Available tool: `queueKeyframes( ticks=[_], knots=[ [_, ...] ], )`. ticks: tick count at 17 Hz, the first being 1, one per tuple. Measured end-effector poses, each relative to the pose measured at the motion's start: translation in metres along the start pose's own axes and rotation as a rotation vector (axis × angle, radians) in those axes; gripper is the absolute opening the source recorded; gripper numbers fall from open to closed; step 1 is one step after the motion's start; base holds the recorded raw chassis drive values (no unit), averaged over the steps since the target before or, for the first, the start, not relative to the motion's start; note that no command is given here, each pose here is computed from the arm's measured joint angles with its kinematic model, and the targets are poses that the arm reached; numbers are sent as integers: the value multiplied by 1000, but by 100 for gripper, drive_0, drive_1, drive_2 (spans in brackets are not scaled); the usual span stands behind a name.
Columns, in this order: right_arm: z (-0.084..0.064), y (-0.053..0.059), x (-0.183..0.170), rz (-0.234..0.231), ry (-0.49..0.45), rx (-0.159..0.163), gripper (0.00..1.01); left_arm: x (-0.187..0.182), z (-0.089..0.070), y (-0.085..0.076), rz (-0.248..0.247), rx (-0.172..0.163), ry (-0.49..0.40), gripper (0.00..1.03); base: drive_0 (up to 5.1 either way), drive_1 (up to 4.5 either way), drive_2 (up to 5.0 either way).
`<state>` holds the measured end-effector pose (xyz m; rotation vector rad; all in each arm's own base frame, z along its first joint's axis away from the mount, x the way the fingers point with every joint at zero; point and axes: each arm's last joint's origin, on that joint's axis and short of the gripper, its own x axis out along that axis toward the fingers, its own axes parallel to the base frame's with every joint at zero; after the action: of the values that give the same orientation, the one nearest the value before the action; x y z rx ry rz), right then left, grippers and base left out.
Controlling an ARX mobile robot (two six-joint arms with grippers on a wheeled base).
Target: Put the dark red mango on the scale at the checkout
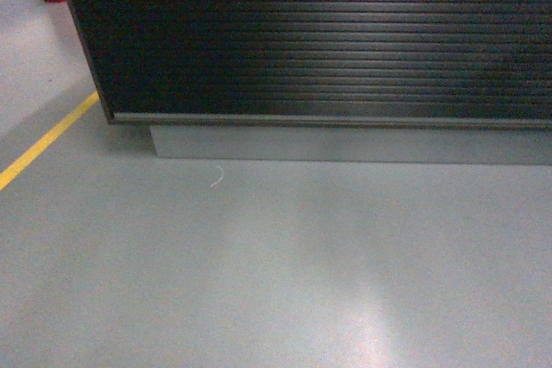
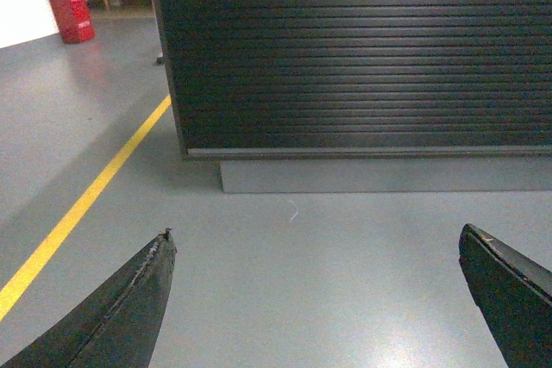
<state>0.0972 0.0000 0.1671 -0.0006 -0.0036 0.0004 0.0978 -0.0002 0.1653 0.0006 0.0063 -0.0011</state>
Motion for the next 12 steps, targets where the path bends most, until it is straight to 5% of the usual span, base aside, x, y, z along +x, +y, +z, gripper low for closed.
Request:
queueKeyframes(
  ticks=[12],
  knots=[
    [0,0,0,-2,0,0,98,0,0,0,0,0,-3,98,-3,430,-437]
  ],
)
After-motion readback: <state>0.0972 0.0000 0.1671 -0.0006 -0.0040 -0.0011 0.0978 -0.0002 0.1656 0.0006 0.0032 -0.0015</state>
